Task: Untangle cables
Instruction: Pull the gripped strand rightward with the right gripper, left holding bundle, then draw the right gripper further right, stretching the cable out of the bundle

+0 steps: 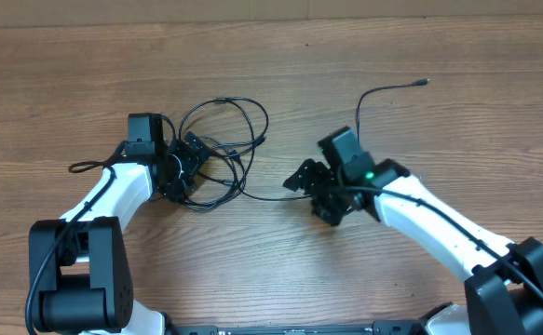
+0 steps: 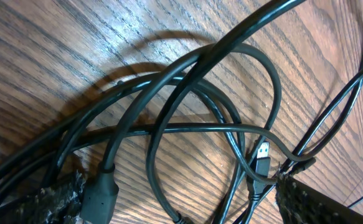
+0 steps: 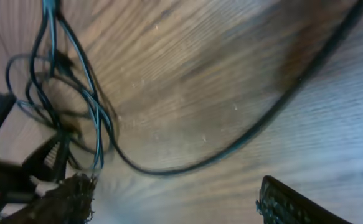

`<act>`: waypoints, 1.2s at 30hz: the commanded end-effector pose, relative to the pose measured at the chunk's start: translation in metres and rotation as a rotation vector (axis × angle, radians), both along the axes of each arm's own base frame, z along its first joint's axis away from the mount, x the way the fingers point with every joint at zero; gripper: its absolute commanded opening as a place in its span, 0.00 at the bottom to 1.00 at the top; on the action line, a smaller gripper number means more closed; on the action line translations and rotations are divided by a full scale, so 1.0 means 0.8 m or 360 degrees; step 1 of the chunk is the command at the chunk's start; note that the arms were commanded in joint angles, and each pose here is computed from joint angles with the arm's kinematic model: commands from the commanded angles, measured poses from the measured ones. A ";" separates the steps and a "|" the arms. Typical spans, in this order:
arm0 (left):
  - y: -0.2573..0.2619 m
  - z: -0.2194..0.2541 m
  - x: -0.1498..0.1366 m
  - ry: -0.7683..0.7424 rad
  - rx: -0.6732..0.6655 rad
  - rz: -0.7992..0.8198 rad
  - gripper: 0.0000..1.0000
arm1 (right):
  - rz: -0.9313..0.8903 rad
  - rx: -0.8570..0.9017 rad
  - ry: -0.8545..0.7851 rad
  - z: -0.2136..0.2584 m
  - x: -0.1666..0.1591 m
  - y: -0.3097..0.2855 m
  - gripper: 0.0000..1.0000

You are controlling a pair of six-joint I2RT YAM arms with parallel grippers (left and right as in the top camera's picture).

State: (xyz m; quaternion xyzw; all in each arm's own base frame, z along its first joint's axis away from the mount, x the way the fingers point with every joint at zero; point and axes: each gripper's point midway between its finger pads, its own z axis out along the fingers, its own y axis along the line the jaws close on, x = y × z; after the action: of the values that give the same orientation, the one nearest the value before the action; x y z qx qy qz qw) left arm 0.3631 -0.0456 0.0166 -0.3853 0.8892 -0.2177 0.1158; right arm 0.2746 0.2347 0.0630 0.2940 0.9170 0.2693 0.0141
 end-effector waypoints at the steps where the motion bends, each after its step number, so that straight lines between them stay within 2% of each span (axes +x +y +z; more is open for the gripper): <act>1: 0.007 -0.056 -0.052 0.0276 0.0082 0.0013 1.00 | -0.0200 -0.0043 -0.0075 -0.015 0.008 0.003 0.81; 3: 0.008 -0.057 -0.052 0.0276 0.0085 0.0014 1.00 | -0.0180 -0.0003 -0.0176 -0.013 0.014 0.016 0.79; 7: 0.008 -0.057 -0.052 0.0276 0.0085 0.0014 1.00 | -0.0213 0.0019 -0.0125 -0.020 0.004 0.027 0.72; 12: 0.008 -0.057 -0.052 0.0276 0.0085 0.0014 1.00 | -0.0234 -0.0004 -0.0029 -0.051 0.000 0.032 0.53; 15: 0.008 -0.057 -0.052 0.0276 0.0085 0.0014 0.99 | -0.0164 -0.0069 -0.0046 -0.071 0.002 0.030 0.04; 19: 0.007 -0.056 -0.049 0.0262 0.0078 0.0021 1.00 | 0.0063 -0.0115 -0.0205 -0.062 0.006 0.030 0.04; 22: -0.005 -0.032 -0.021 0.0065 -0.0087 -0.0153 1.00 | 0.0153 -0.0102 -0.0313 -0.042 0.011 0.031 0.04; 26: -0.027 0.071 0.019 -0.0398 -0.0600 -0.0585 1.00 | 0.0279 -0.0089 -0.0495 -0.008 0.017 0.034 0.04; 28: -0.022 0.093 0.015 -0.0413 -0.0638 -0.0651 1.00 | 0.0303 -0.0087 -0.0584 0.010 0.022 0.035 0.04; 33: -0.020 0.113 -0.022 -0.0299 -0.0392 -0.0820 1.00 | 0.0375 -0.0057 -0.0835 0.067 0.032 0.036 0.04; 36: -0.049 0.155 -0.054 -0.0347 -0.0489 -0.0938 1.00 | 0.0318 -0.0163 -0.1031 0.102 0.045 0.017 0.04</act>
State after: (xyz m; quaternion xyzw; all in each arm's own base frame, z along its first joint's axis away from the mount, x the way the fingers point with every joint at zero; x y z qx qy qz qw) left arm 0.3276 -0.0677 0.1019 -0.1745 0.9044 -0.3870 0.0417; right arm 0.2964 0.2612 0.1123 0.1162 0.9159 0.3170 0.2169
